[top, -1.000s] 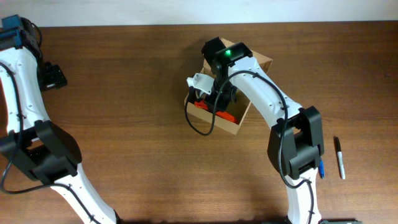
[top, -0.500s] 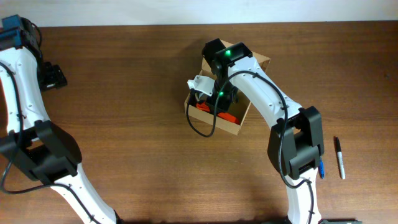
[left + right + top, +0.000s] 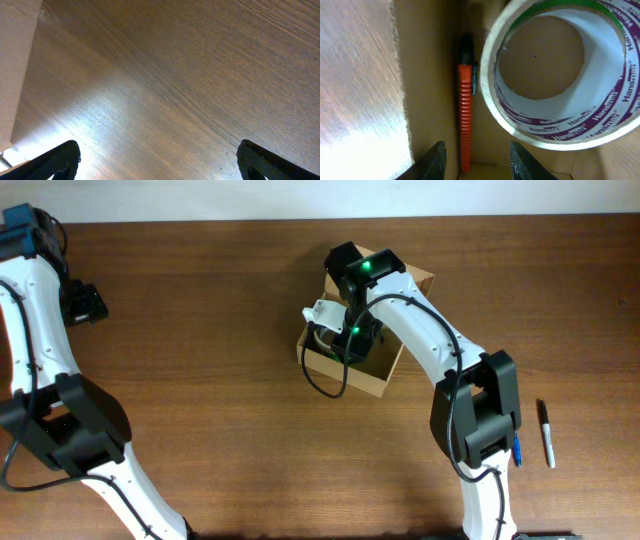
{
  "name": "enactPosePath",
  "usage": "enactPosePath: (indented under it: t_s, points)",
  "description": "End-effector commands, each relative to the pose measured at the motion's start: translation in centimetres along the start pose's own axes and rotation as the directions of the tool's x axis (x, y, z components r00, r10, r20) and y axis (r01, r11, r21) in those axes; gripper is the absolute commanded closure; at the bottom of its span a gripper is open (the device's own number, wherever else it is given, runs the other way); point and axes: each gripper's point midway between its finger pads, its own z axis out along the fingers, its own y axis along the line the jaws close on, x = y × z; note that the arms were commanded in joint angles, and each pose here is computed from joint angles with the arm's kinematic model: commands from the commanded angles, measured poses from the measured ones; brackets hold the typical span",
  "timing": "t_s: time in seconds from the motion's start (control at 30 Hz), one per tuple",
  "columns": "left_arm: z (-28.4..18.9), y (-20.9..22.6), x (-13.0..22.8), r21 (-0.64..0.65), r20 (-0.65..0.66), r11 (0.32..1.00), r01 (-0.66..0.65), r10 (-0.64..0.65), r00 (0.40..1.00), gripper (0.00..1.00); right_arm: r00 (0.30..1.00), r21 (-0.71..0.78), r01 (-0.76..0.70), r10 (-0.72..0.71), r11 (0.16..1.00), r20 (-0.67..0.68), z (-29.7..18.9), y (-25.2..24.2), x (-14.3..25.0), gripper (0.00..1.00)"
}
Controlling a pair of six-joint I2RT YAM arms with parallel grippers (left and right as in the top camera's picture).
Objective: Pack container
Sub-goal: 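Lower the orange cutter into the box beside the tapes and release, then withdraw the right gripper from the box toward the blue pen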
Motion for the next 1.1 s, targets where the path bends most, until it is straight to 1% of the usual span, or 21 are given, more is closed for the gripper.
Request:
enactPosePath:
  t_s: [0.0,0.1,0.23,0.37,0.5,0.57,0.67,0.73,0.77,0.8,0.9,0.93,1.0,1.07]
  points:
    - [0.4,0.2,0.1,-0.008,-0.011,1.000,-0.009,0.009,1.000,0.00,1.000,0.005,-0.006,0.006,1.000,-0.028,0.9,-0.1,0.3,0.57]
    - [0.4,0.2,0.1,-0.008,-0.011,1.000,-0.009,0.009,1.000,0.00,1.000,0.015,-0.020,0.020,1.000,-0.015,0.9,-0.4,-0.1,0.58]
    - [0.4,0.2,0.1,-0.008,-0.011,1.000,-0.009,0.009,1.000,0.00,0.996,0.051,-0.082,0.080,0.995,0.040,0.0,-1.3,-1.3,0.59]
    - [0.4,0.2,0.1,-0.008,-0.011,1.000,-0.009,0.009,1.000,0.00,0.978,0.093,-0.176,0.164,0.980,0.125,-3.9,-2.5,-3.0,0.59]
    - [0.4,0.2,0.1,-0.008,-0.011,1.000,-0.009,0.009,1.000,0.00,0.934,0.145,-0.313,0.276,0.939,0.228,-10.1,-4.0,-3.4,0.58]
    - [0.4,0.2,0.1,-0.008,-0.011,1.000,-0.009,0.009,1.000,0.00,0.903,0.217,-0.402,0.345,0.890,0.258,-13.4,-5.2,-2.2,0.58]
    - [0.4,0.2,0.1,-0.008,-0.011,1.000,-0.009,0.009,1.000,0.00,0.872,0.365,-0.486,0.411,0.794,0.267,-17.7,-6.3,0.7,0.58]
    - [0.4,0.2,0.1,-0.008,-0.011,1.000,-0.009,0.009,1.000,0.00,0.843,0.386,-0.533,0.434,0.753,0.316,-20.0,-6.1,1.5,0.58]
    - [0.4,0.2,0.1,-0.008,-0.011,1.000,-0.009,0.009,1.000,0.00,0.839,0.389,-0.538,0.430,0.748,0.334,-21.0,-5.7,1.9,0.58]
    - [0.4,0.2,0.1,-0.008,-0.011,1.000,-0.009,0.009,1.000,0.00,0.830,0.407,-0.551,0.428,0.728,0.358,-22.5,-5.5,2.8,0.57]
    - [0.4,0.2,0.1,-0.008,-0.011,1.000,-0.009,0.009,1.000,0.00,0.801,0.418,-0.591,0.445,0.690,0.400,-25.0,-5.2,5.3,0.56]
    - [0.4,0.2,0.1,-0.008,-0.011,1.000,-0.009,0.009,1.000,0.00,0.786,0.419,-0.612,0.454,0.671,0.420,-25.9,-5.1,6.5,0.55]
    - [0.4,0.2,0.1,-0.008,-0.011,1.000,-0.009,0.009,1.000,0.00,0.756,0.424,-0.650,0.482,0.630,0.443,-26.7,-5.2,9.2,0.51]
    - [0.4,0.2,0.1,-0.008,-0.011,1.000,-0.009,0.009,1.000,0.00,0.720,0.440,-0.693,0.532,0.570,0.446,-26.7,-5.6,12.9,0.48]
